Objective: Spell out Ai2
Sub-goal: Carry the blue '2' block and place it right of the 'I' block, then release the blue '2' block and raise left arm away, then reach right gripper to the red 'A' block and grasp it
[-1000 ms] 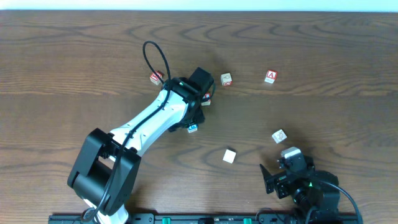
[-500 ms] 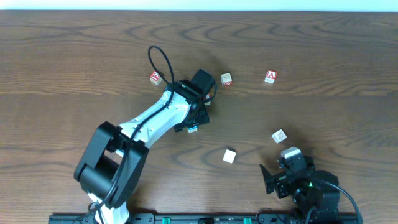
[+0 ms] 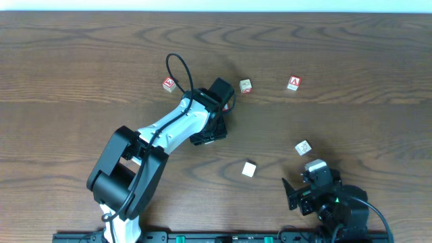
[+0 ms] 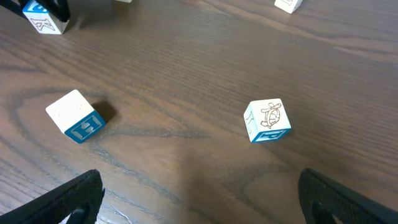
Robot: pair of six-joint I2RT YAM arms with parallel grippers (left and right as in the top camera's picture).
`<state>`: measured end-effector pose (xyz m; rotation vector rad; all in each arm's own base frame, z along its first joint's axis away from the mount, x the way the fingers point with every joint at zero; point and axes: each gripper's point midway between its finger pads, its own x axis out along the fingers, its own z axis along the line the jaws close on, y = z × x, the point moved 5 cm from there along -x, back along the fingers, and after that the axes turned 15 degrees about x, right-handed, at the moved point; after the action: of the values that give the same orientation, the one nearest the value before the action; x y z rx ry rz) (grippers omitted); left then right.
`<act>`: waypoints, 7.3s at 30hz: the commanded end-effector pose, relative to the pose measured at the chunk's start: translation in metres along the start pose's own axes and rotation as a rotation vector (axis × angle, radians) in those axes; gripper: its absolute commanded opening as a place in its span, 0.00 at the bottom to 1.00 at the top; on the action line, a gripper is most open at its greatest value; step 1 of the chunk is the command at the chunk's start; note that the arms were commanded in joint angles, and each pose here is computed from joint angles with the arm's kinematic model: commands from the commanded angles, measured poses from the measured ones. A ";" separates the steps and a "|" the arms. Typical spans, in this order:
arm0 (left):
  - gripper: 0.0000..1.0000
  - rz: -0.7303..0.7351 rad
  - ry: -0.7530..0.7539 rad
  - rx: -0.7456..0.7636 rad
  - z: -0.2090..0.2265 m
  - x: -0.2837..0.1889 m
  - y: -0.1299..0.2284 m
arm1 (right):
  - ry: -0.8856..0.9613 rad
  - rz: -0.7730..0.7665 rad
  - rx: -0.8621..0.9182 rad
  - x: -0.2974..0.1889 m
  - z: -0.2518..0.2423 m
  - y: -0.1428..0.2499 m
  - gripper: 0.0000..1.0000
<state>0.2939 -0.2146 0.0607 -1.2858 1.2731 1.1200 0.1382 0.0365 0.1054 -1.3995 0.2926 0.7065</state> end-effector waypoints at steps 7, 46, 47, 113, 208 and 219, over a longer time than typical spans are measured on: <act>0.32 0.025 -0.018 0.025 0.002 0.007 0.005 | -0.003 0.008 0.020 0.002 -0.001 0.004 0.99; 0.06 -0.302 0.079 0.497 -0.084 -0.022 -0.081 | -0.003 0.008 0.020 0.002 -0.001 0.004 0.99; 0.06 -0.304 0.064 0.481 -0.082 -0.022 -0.082 | -0.003 0.008 0.020 0.002 -0.001 0.004 0.99; 0.44 -0.264 0.023 0.318 -0.073 0.002 -0.082 | -0.003 0.008 0.020 0.002 -0.001 0.004 0.99; 0.72 -0.527 -0.072 0.199 0.159 -0.202 -0.128 | -0.137 -0.487 0.318 0.136 -0.025 -0.304 0.99; 0.73 -0.525 -0.072 0.199 0.159 -0.201 -0.128 | 0.004 0.035 0.452 0.213 -0.052 -0.279 0.99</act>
<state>0.4181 -0.0378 0.2509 -1.3263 0.8824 0.6424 0.4683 0.0463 0.1840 -0.9528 0.4256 0.6308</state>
